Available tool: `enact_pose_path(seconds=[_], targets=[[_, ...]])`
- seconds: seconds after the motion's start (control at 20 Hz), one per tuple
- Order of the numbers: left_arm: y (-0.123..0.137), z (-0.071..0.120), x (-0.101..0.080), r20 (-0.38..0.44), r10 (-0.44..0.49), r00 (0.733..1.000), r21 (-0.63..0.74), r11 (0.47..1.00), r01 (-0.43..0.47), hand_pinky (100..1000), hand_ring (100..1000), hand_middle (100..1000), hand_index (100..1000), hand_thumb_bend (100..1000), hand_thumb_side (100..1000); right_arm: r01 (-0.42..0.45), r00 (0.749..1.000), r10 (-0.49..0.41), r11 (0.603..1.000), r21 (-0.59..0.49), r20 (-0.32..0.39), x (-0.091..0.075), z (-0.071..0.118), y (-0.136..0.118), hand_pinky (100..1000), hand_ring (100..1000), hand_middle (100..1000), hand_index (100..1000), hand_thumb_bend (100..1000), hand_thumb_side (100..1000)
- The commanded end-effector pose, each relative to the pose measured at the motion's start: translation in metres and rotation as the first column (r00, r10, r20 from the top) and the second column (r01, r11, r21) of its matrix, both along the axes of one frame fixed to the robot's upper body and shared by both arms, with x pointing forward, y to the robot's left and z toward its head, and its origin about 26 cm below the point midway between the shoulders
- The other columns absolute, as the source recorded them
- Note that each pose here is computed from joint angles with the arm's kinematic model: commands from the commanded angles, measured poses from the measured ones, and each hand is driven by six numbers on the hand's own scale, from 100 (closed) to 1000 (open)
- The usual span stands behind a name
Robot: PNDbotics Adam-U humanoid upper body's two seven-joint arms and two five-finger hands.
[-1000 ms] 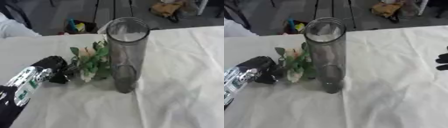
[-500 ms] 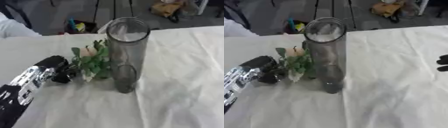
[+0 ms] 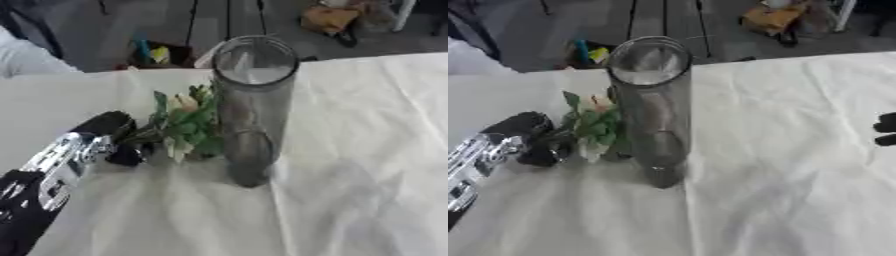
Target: Arrange flowers into the vase.
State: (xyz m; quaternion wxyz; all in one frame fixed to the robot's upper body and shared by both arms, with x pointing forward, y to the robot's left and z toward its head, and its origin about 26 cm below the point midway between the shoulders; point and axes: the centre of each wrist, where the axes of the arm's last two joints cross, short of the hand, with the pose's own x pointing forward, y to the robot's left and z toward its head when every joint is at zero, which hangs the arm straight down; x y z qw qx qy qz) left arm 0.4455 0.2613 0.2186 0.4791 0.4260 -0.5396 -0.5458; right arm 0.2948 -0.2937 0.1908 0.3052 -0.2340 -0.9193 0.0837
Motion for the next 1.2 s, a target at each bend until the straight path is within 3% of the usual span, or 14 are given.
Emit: enact_pose_path(seconds=[0.05, 0.55, 1.2], targets=[[0.003, 0.013, 0.000, 0.040, 0.008, 0.999, -0.001, 1.000, -0.008, 100, 100, 100, 100, 178, 436, -0.001, 1.000, 0.001, 1.000, -0.006, 0.026, -0.003, 0.007, -0.001, 566, 642, 613, 816, 100, 1000], [0.009, 0.026, -0.006, 0.139, 0.052, 0.989, -0.019, 0.999, -0.050, 100, 100, 100, 100, 122, 427, 0.000, 1.000, 0.000, 1.000, -0.005, 0.026, -0.003, 0.007, -0.002, 567, 643, 613, 817, 100, 1000], [0.010, 0.076, -0.027, 0.318, 0.152, 0.936, -0.247, 0.966, -0.073, 100, 100, 100, 100, 100, 449, 0.003, 1.000, -0.003, 1.000, -0.004, 0.030, -0.003, 0.008, -0.004, 569, 646, 614, 818, 100, 1000]])
